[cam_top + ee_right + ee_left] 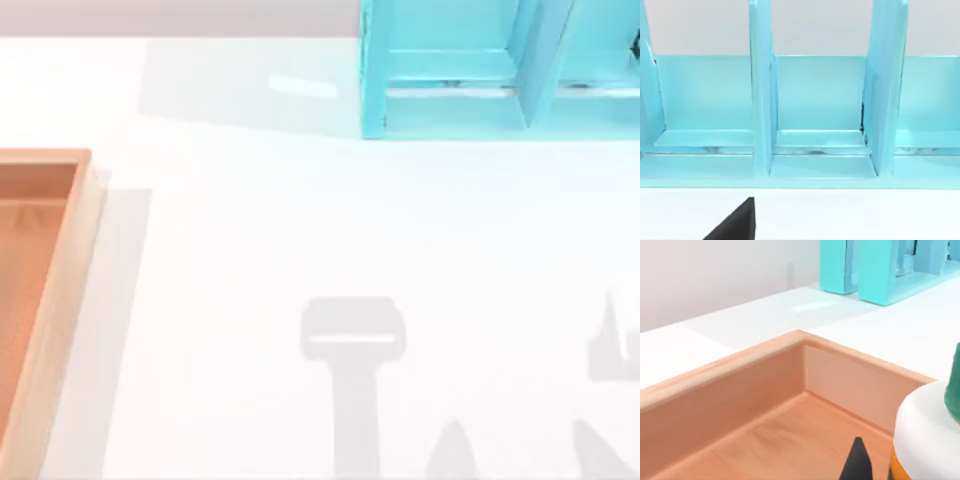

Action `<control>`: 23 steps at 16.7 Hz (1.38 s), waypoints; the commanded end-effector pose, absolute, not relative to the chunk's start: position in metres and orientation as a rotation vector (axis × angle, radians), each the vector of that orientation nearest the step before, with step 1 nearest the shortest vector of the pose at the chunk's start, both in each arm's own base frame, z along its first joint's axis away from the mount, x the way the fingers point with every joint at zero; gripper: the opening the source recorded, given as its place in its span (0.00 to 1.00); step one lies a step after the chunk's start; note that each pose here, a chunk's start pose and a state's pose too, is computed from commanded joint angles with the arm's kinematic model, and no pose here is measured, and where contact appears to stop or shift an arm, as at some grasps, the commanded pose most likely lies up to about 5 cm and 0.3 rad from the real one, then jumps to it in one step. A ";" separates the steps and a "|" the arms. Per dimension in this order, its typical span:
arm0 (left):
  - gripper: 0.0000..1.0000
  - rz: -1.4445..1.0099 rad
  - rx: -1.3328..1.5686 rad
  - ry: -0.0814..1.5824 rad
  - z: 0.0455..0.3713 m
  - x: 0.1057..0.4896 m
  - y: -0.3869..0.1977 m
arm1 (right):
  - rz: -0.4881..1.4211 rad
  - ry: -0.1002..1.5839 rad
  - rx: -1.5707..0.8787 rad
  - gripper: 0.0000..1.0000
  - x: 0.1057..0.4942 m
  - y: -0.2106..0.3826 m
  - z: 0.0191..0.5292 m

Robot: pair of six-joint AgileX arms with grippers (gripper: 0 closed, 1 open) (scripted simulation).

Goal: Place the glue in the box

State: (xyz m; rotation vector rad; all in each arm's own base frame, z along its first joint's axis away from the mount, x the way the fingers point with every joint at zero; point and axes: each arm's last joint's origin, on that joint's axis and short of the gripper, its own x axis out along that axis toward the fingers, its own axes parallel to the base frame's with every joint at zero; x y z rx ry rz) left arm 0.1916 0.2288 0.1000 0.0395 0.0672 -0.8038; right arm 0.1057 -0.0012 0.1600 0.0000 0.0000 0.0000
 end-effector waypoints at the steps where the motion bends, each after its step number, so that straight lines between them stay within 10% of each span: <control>1: 0.00 -0.804 0.040 0.067 0.100 0.192 0.229 | 0.000 0.000 0.000 1.00 0.106 -0.001 0.160; 23: 0.00 -0.795 0.378 0.058 0.097 0.249 0.234 | 0.000 0.000 0.000 1.00 0.106 -0.001 0.160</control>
